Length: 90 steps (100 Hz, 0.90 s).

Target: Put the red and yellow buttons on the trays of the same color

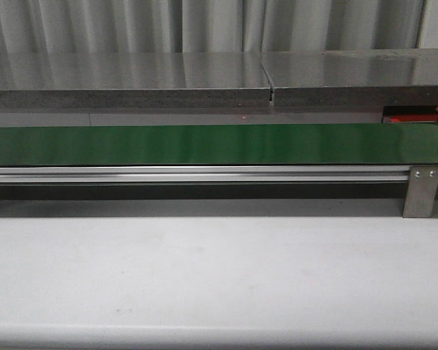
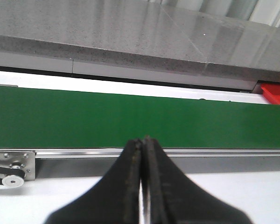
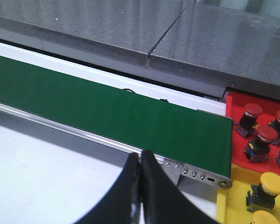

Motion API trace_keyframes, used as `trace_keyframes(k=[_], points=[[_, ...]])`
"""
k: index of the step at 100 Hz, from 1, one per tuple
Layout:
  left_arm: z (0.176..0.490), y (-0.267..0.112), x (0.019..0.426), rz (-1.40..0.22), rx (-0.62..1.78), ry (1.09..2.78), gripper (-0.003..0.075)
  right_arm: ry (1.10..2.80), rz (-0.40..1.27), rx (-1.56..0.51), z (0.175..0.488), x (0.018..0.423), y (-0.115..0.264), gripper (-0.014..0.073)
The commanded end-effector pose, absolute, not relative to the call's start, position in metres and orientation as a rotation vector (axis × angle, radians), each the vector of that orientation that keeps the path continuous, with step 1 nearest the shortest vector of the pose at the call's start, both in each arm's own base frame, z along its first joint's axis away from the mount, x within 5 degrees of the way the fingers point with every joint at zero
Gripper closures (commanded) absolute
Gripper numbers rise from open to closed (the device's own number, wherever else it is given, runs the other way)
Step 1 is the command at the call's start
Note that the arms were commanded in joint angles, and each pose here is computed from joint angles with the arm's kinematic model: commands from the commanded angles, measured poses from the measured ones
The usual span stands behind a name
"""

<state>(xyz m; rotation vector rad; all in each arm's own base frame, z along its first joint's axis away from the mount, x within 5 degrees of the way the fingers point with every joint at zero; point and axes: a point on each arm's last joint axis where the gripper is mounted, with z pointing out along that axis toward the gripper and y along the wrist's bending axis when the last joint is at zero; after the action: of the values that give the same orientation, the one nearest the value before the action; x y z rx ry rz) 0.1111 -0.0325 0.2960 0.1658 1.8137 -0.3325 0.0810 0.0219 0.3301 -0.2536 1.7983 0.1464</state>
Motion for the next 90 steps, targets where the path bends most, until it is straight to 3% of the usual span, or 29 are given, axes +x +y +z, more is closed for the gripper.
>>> trace_keyframes(k=[1,90], points=[[0.3096,-0.0309,0.1127,-0.329,0.131,1.74,0.0739,1.728,0.128,-0.223,0.3426,0.0814,0.02,0.0661],[0.3096,-0.0309,0.1127,-0.329,0.131,1.74,0.0739,1.68,0.137,-0.217,0.338,0.0757,0.0209,0.0661]])
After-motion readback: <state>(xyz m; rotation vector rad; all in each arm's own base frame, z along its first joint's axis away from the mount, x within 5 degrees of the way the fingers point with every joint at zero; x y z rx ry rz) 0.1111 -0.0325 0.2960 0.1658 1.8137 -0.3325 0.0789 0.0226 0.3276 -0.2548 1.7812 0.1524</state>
